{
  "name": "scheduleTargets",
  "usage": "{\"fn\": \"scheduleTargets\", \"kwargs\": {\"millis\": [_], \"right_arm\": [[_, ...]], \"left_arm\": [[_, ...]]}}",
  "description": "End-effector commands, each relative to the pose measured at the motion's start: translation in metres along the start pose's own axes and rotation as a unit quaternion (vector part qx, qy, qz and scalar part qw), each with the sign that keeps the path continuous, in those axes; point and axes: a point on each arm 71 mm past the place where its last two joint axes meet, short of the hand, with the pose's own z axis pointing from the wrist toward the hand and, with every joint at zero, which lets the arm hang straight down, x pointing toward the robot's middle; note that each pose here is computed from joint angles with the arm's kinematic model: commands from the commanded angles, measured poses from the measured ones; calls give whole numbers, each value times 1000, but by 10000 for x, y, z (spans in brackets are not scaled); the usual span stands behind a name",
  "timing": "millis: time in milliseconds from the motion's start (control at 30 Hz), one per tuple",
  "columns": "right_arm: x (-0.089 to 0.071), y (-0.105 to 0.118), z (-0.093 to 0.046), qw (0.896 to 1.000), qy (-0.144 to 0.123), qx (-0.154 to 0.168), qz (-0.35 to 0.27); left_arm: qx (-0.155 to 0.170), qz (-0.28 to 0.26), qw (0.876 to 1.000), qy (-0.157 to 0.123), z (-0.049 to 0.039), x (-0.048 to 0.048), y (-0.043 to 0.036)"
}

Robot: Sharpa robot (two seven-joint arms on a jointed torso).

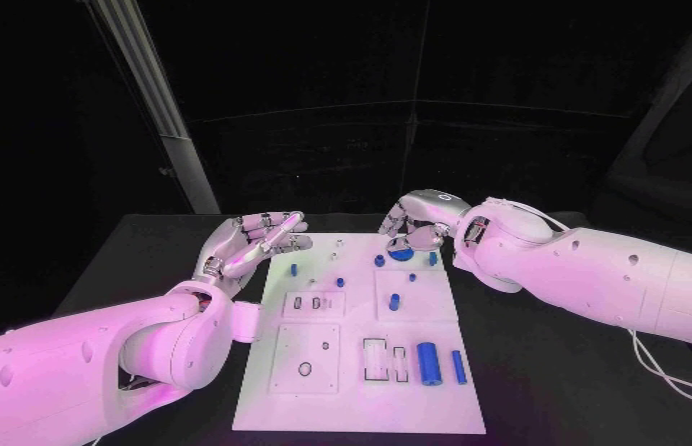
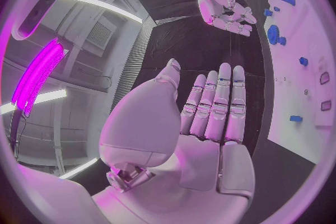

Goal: Assemble the parts on the task board

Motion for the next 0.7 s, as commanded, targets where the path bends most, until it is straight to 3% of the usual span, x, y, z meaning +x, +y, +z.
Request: {"fn": "scheduleTargets", "kwargs": {"millis": [33,700], "right_arm": [[21,-9,44,998,29,15,-61],[81,28,203,996,51,17,-75]], "left_arm": [[5,-6,1000,17,1,52,-20],[2,-12,1000,26,10,94,-18]]}}
